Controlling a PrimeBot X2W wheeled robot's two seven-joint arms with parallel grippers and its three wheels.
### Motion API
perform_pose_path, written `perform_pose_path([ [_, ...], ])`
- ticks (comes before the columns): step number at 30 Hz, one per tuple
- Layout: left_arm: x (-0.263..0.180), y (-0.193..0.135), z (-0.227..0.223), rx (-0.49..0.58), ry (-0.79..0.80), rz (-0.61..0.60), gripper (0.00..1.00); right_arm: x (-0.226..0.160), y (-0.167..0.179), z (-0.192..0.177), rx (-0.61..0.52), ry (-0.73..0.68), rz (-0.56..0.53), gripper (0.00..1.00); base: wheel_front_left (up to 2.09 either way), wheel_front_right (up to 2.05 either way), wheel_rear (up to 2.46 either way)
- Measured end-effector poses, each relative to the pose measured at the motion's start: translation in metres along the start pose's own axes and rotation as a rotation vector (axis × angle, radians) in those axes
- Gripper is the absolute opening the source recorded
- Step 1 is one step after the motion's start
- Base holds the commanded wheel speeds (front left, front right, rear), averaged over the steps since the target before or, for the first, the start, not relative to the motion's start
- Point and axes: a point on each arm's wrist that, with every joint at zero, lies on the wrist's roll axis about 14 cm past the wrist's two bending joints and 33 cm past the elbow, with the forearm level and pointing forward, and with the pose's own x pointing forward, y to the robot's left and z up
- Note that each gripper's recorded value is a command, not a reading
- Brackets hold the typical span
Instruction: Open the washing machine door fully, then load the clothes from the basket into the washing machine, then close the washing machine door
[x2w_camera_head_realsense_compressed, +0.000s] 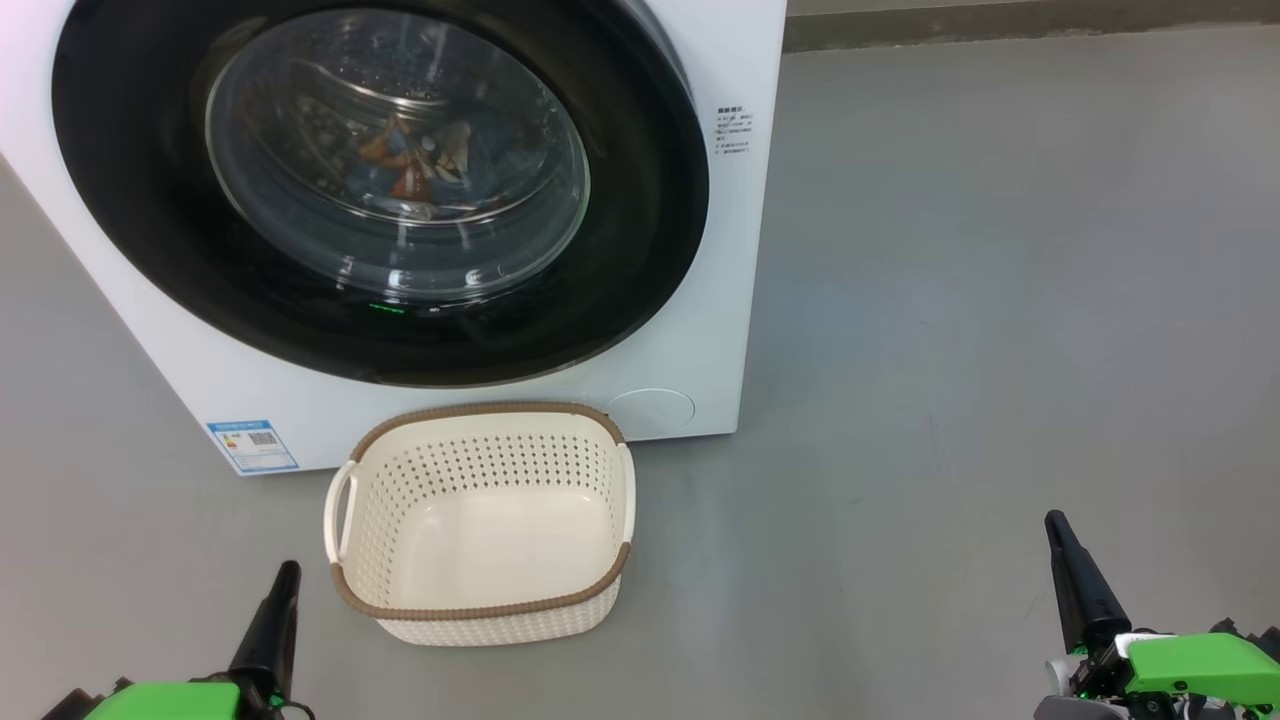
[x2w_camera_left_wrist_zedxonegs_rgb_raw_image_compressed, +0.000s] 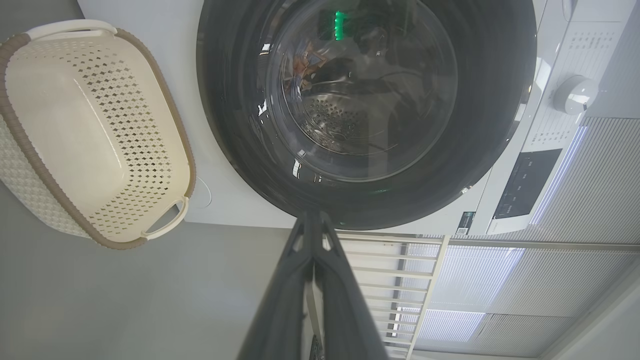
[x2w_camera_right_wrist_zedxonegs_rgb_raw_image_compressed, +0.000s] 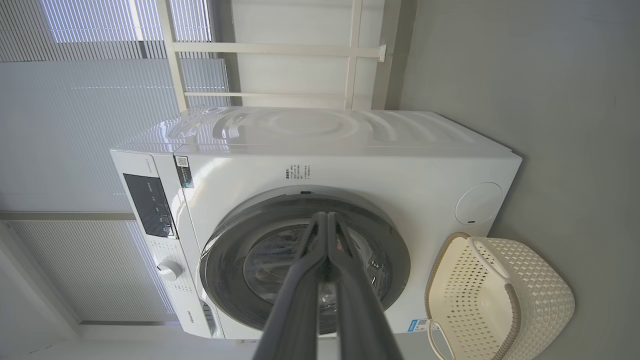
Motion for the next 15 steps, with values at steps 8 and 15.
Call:
perform_pose_path([
  [8, 0.0000, 0.0000, -0.0004, 0.000, 0.004, 0.000, 0.00, 0.0000, 0.0000, 0.0000, 0.000, 0.000, 0.000, 0.00, 0.00, 0.00, 0.00],
  [15, 0.0000, 0.0000, -0.0003, 0.000, 0.003, 0.000, 0.00, 0.0000, 0.0000, 0.0000, 0.000, 0.000, 0.000, 0.00, 0.00, 0.00, 0.00],
])
